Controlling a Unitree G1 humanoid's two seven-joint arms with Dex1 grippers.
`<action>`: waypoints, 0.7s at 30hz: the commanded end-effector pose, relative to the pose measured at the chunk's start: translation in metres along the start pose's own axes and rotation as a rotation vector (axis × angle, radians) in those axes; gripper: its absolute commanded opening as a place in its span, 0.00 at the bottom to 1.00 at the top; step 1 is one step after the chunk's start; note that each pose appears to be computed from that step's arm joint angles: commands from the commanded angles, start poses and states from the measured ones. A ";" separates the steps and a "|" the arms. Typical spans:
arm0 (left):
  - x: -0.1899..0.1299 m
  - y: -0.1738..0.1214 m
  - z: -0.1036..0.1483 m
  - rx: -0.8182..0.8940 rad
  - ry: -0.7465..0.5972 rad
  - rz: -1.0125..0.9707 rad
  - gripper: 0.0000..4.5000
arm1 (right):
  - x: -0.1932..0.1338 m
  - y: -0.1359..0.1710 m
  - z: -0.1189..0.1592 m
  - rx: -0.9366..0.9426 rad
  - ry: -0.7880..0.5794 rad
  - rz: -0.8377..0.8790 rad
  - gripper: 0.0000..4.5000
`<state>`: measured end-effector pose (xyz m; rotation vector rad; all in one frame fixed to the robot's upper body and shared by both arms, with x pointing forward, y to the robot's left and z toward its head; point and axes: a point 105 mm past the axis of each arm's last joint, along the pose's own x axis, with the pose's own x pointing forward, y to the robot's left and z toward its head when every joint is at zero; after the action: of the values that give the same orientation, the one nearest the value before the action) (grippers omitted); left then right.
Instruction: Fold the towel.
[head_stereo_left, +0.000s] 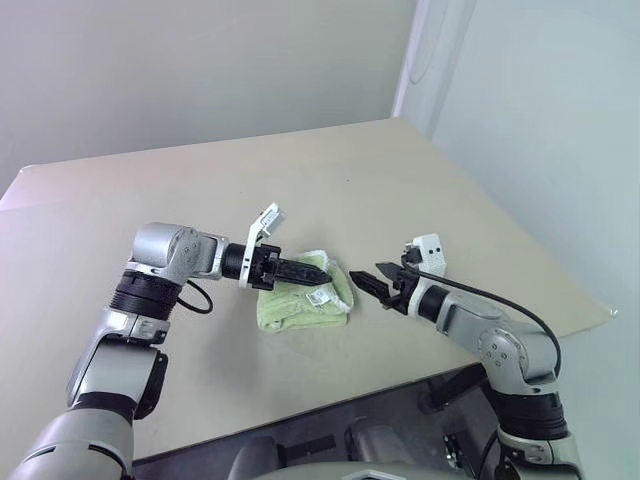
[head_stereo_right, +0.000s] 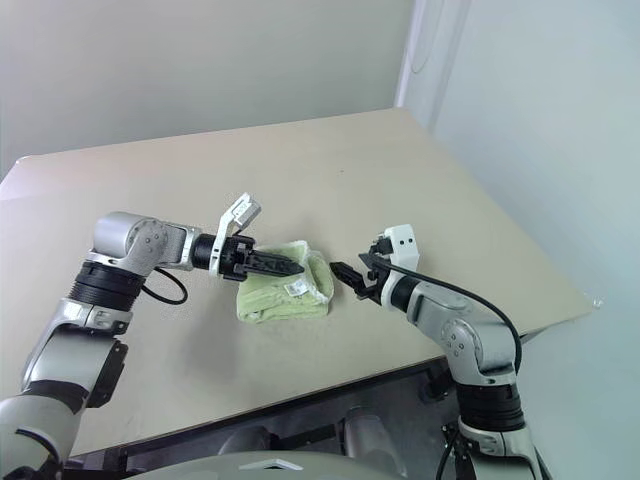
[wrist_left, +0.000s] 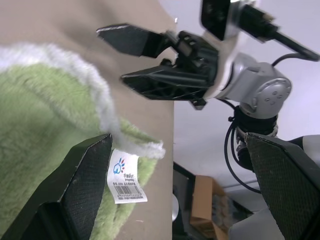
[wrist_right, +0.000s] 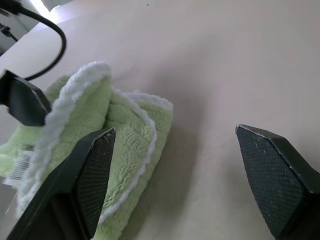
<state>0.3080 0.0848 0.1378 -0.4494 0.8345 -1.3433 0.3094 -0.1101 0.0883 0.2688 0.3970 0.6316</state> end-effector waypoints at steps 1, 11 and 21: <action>-0.022 -0.006 0.015 0.085 -0.072 0.050 1.00 | 0.000 0.003 0.027 -0.010 -0.106 0.014 0.90; -0.081 0.008 0.022 0.646 -0.290 0.422 1.00 | 0.007 0.049 0.069 -0.090 -0.198 0.245 0.90; -0.053 0.031 0.011 0.784 -0.273 0.517 1.00 | 0.033 0.098 0.037 -0.376 0.034 0.511 0.90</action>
<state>0.3333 0.1416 0.1271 0.1498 0.1800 -0.9989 0.3018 -0.0229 0.1441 0.0458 0.2557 1.1518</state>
